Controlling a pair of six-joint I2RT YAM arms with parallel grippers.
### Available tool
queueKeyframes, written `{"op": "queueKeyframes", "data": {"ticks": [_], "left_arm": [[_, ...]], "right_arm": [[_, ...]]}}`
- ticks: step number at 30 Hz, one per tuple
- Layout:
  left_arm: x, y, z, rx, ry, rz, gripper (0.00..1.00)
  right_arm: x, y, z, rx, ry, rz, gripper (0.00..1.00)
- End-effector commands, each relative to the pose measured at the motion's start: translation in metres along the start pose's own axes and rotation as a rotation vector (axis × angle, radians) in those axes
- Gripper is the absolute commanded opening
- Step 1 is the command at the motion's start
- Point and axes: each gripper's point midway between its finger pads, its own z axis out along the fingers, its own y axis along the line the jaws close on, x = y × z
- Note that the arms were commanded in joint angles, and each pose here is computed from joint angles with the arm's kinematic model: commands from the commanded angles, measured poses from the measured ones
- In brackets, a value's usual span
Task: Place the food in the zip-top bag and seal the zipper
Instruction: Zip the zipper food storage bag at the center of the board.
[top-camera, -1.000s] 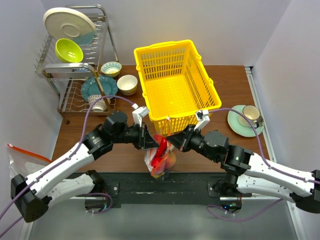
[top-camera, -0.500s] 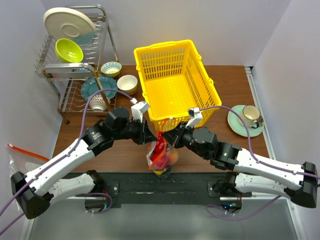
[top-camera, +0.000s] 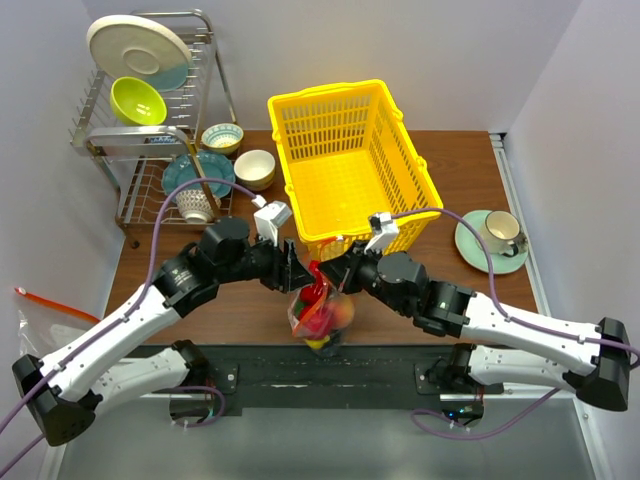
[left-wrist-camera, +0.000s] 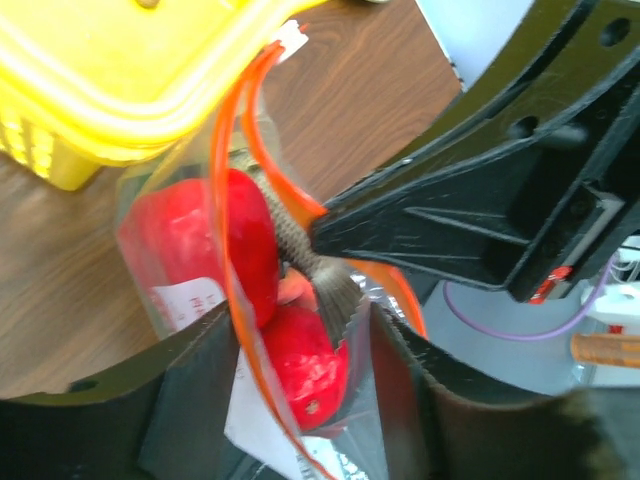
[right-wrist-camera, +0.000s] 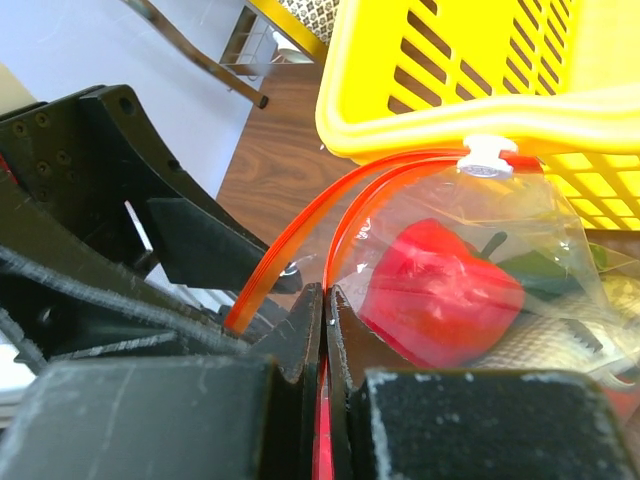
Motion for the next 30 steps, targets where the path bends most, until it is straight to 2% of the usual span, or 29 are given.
{"op": "queueKeyframes", "data": {"ticks": [1, 4, 6, 13, 19, 22, 23, 25, 26, 27, 28, 29, 30], "left_arm": [[-0.007, -0.022, 0.005, 0.122, -0.006, 0.008, 0.67], [-0.005, -0.029, 0.007, 0.170, 0.005, 0.008, 0.77], [-0.006, -0.031, 0.008, 0.181, 0.004, 0.012, 0.78], [-0.002, -0.022, 0.015, 0.142, 0.031, 0.013, 0.77], [0.000, -0.010, 0.020, 0.083, 0.041, 0.013, 0.69], [-0.002, -0.007, 0.020, 0.069, 0.031, 0.018, 0.49], [-0.002, -0.006, 0.020, 0.061, 0.035, 0.015, 0.38], [-0.004, -0.005, 0.019, 0.049, 0.026, 0.020, 0.24], [-0.003, -0.003, 0.019, 0.038, 0.032, 0.017, 0.12], [-0.005, -0.002, 0.017, 0.024, 0.020, 0.019, 0.05], [-0.007, -0.002, 0.016, 0.020, 0.018, 0.024, 0.00], [-0.006, -0.001, 0.014, 0.013, 0.022, 0.023, 0.00], [-0.007, -0.002, 0.012, 0.013, 0.017, 0.027, 0.00]], "right_arm": [[-0.031, 0.024, 0.001, -0.041, -0.093, 0.038, 0.00], [-0.030, 0.025, 0.002, -0.038, -0.084, 0.045, 0.00], [-0.029, 0.027, 0.005, -0.033, -0.078, 0.042, 0.00], [-0.024, 0.034, 0.014, -0.015, -0.028, 0.045, 0.00], [-0.018, 0.039, 0.020, -0.012, 0.011, 0.042, 0.01], [-0.018, 0.039, 0.020, -0.012, 0.015, 0.044, 0.02], [-0.017, 0.039, 0.020, -0.010, 0.016, 0.043, 0.03], [-0.019, 0.038, 0.018, -0.004, 0.011, 0.041, 0.06], [-0.020, 0.038, 0.017, -0.005, 0.009, 0.039, 0.08], [-0.021, 0.036, 0.015, 0.001, 0.007, 0.036, 0.19], [-0.024, 0.036, 0.012, -0.001, 0.000, 0.035, 0.20], [-0.027, 0.035, 0.010, 0.004, -0.010, 0.023, 0.26], [-0.028, 0.032, 0.007, 0.015, -0.012, 0.009, 0.28]]}}
